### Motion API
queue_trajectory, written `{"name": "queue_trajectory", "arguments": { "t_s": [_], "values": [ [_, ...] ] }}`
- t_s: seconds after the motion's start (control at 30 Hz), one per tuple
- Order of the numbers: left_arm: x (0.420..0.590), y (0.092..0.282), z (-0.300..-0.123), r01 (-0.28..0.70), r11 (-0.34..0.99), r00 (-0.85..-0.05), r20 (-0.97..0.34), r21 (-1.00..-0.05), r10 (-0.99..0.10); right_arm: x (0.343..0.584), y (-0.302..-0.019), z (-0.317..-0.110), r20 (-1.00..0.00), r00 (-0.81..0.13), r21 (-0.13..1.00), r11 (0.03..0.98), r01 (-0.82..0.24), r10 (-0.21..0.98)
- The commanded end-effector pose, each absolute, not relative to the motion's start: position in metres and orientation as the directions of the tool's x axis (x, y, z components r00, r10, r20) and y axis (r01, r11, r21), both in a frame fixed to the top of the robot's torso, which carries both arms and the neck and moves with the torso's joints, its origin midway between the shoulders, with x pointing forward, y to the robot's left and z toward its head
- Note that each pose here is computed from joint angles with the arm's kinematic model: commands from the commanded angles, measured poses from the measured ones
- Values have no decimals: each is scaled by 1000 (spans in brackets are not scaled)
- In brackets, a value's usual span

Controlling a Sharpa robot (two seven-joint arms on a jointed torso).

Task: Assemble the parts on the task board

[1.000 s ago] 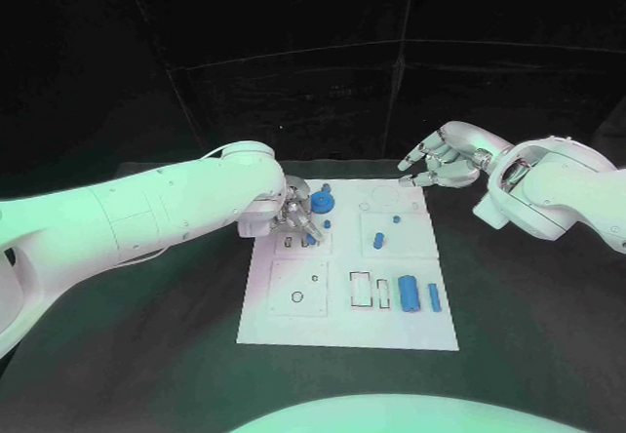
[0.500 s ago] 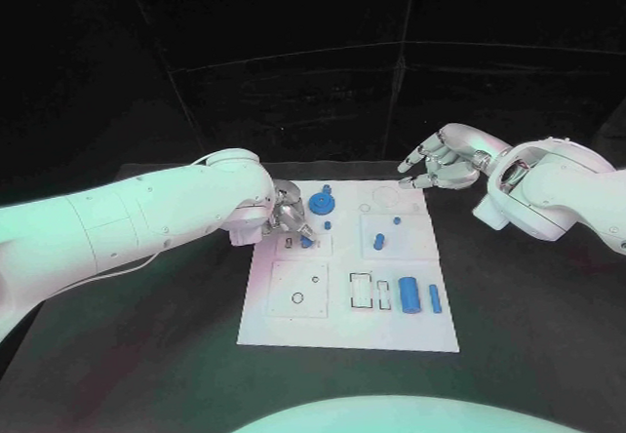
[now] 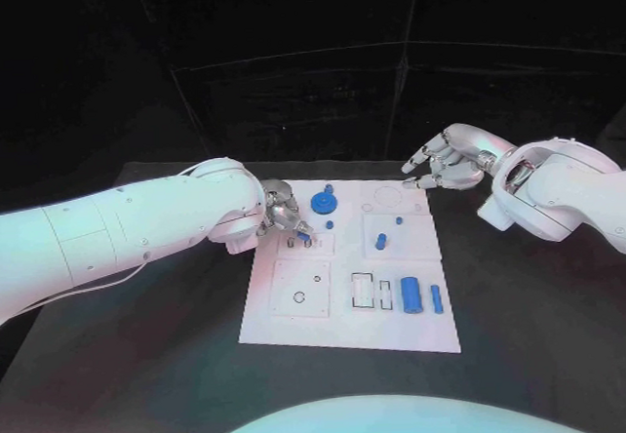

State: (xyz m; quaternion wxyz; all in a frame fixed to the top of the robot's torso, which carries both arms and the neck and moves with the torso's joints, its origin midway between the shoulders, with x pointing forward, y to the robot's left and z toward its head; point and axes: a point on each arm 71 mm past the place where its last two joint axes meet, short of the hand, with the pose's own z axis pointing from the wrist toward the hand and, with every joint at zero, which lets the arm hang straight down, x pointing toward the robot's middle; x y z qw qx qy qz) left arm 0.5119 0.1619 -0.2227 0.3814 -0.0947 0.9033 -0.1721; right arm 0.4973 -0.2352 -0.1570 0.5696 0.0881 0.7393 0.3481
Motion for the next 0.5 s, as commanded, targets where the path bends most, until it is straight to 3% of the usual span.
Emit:
{"name": "queue_trajectory", "arguments": {
  "t_s": [0.03,0.5],
  "values": [
    [513,163,-222,-41,915,-629,-701,-400,-335,497,-234,-156,-782,-341,614,739,-277,522],
    [512,161,-234,-25,933,-624,-724,-358,-295,497,-234,-156,-781,-342,615,738,-278,522]
  ]
}}
